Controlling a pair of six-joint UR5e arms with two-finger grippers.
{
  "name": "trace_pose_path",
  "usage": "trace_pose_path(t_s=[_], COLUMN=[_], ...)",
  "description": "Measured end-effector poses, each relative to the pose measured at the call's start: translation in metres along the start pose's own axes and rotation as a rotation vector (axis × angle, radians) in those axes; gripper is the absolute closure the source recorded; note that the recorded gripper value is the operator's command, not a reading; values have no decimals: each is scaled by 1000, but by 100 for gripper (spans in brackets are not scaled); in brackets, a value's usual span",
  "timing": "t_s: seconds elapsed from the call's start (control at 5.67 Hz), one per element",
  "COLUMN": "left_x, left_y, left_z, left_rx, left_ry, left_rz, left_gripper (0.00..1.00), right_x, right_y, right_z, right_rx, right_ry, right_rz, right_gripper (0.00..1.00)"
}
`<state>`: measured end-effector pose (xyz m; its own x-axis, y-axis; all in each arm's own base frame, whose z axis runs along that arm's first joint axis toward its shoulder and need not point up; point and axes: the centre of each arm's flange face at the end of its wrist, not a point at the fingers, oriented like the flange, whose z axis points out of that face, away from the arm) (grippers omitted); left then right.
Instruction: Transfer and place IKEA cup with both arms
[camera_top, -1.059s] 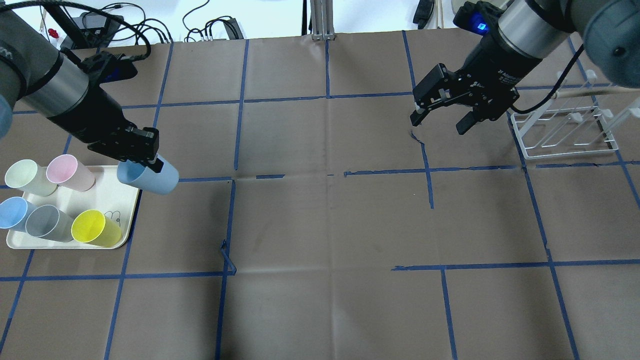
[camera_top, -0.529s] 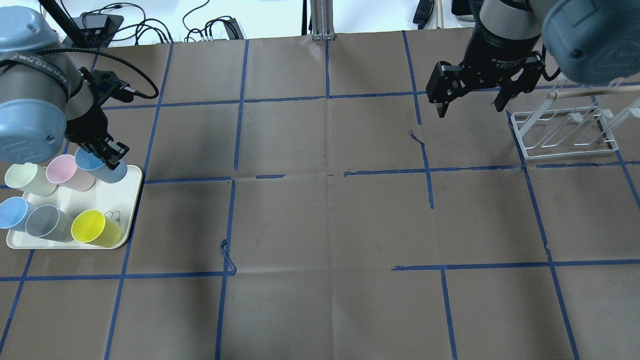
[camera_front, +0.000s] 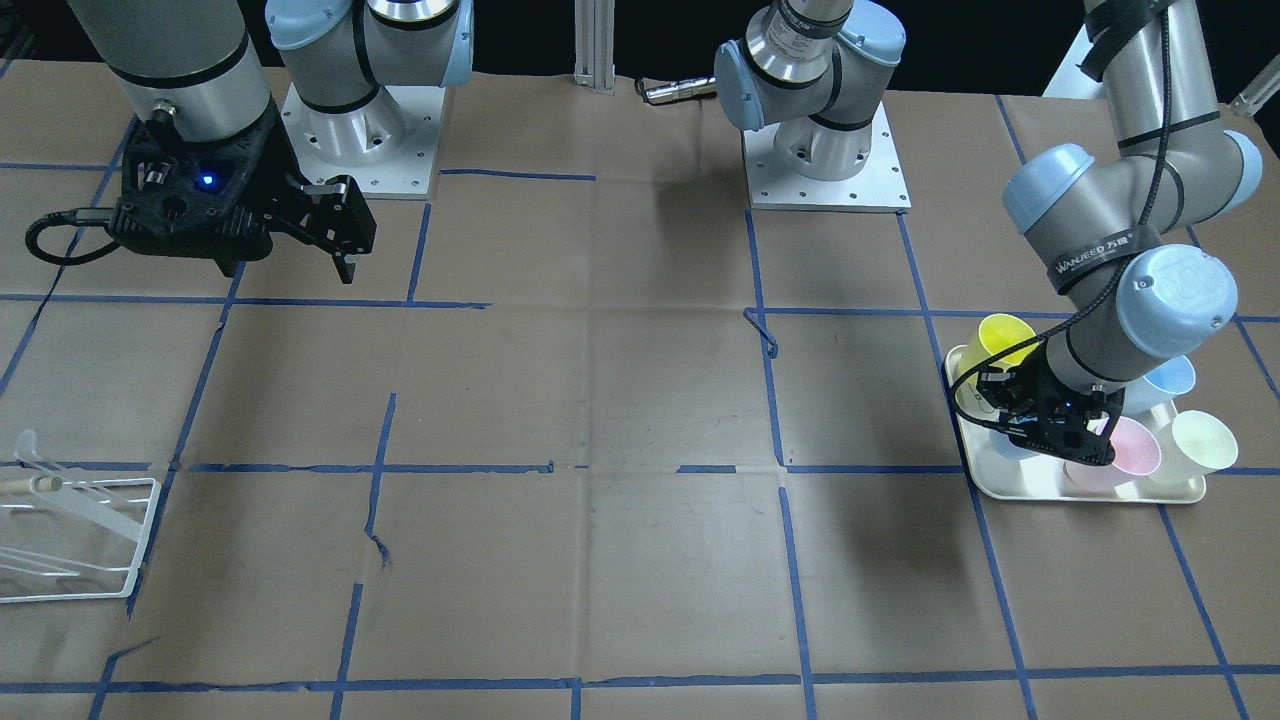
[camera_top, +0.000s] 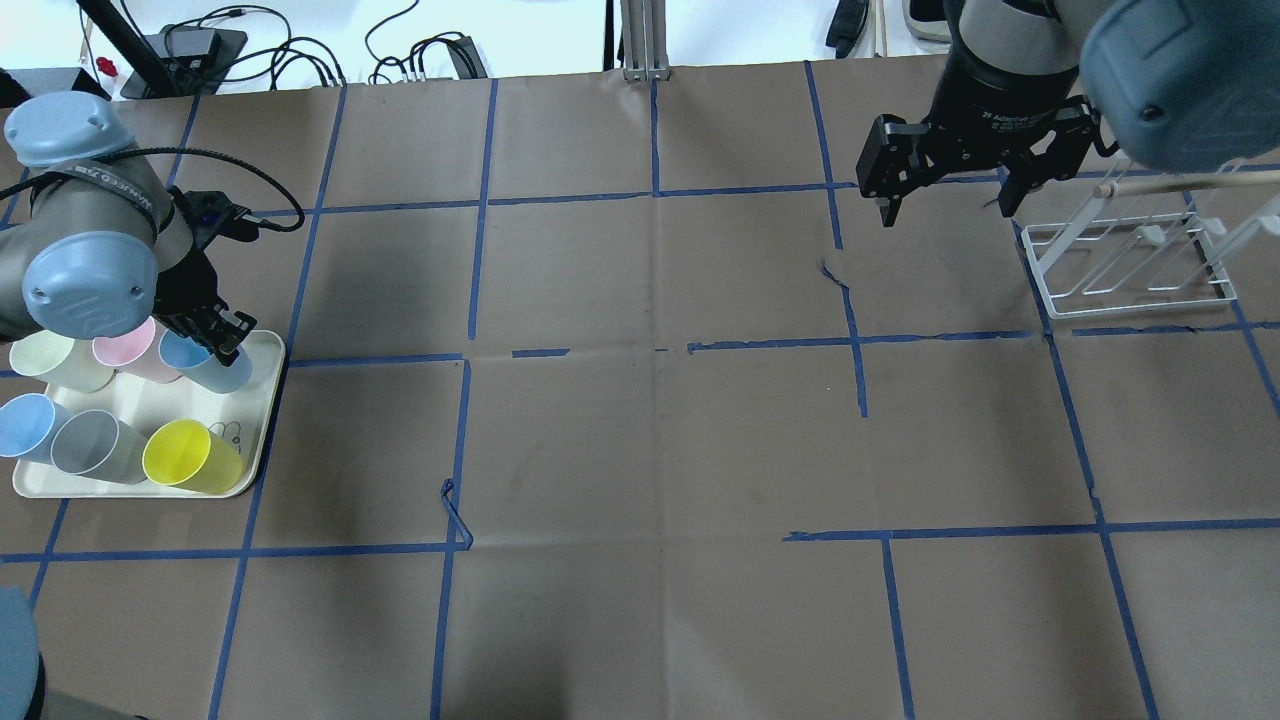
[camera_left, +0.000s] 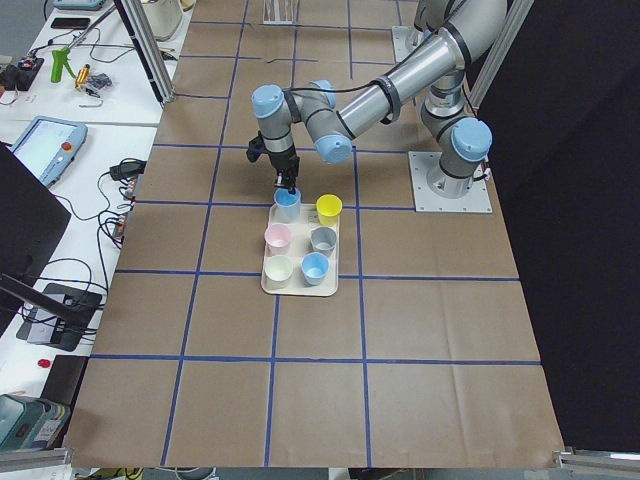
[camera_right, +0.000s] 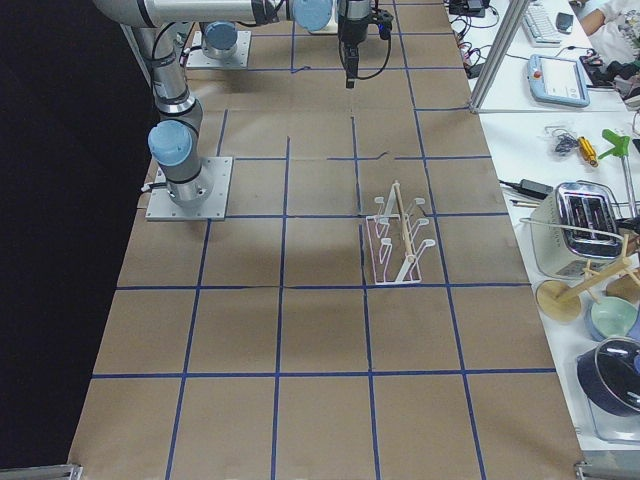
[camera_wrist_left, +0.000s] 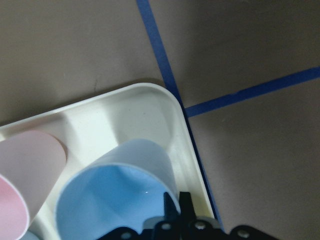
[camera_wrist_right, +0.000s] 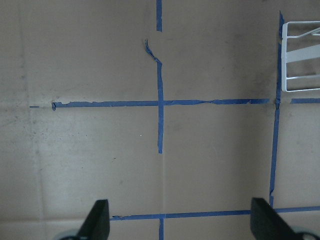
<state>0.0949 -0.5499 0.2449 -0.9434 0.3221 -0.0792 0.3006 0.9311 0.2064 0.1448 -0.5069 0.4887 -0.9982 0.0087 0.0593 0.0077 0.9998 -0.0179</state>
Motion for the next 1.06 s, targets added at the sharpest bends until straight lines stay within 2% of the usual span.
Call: trace_pose_path(t_s=[0.18, 0.53, 0.71, 1.06], left_x=[-1, -3, 2, 49], left_y=[-2, -2, 2, 13], left_z=[11, 6, -16, -100], left_rx=[-17, -25, -19, -24], left_ry=[13, 3, -6, -1], left_rz=[1, 9, 16, 1], left_gripper=[2, 1, 2, 2], right_x=[-2, -3, -2, -2], right_y=[-1, -3, -3, -2], right_z=[-4, -5, -4, -6], right_rx=[13, 19, 18, 20], right_ry=[-23, -49, -51, -50], right_rz=[10, 16, 16, 17], right_gripper=[0, 0, 0, 0])
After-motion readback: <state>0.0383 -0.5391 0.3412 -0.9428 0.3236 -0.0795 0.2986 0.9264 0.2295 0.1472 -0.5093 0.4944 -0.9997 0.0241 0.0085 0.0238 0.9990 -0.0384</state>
